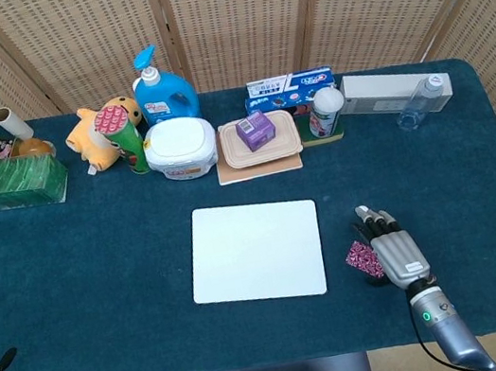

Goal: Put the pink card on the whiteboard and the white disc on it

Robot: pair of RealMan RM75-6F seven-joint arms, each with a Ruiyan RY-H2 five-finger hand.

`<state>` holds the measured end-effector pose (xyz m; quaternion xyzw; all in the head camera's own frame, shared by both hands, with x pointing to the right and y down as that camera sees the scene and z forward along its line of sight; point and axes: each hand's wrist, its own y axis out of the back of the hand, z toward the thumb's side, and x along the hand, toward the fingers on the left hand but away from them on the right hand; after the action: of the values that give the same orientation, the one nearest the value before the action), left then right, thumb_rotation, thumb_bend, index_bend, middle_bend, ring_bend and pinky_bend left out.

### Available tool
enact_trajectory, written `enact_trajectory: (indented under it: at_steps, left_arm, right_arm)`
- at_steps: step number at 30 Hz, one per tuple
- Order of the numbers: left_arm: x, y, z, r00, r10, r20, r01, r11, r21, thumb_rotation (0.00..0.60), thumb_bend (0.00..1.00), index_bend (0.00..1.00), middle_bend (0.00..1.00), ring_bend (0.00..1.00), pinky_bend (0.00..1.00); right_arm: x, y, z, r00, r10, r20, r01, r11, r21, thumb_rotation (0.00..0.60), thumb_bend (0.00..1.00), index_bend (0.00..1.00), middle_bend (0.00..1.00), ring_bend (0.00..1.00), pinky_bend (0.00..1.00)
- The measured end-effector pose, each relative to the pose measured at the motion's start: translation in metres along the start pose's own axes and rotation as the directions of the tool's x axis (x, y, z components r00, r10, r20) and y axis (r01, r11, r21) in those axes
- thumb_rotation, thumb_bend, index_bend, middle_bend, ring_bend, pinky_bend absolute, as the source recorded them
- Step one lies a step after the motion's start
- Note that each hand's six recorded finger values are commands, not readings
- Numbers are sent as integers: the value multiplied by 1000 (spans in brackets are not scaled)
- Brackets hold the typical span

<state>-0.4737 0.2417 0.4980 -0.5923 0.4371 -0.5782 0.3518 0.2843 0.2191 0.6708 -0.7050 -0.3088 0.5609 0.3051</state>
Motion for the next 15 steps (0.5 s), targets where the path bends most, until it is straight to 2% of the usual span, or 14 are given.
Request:
enact_trajectory:
  at_steps: [8,15]
  left_arm:
    - [0,1,-1,1000,2,-1,-2,1000,-4,600,73,0,0,0,0]
    - [0,1,-1,1000,1,-1,-1,1000,-6,600,73,0,0,0,0]
  right_arm:
    - [-2,-2,0,997,28,73,-28,1000,-6,600,0,333,0,0,0]
    - [-4,0,0,987,47,153,-44,999,-18,600,0,326,0,0,0]
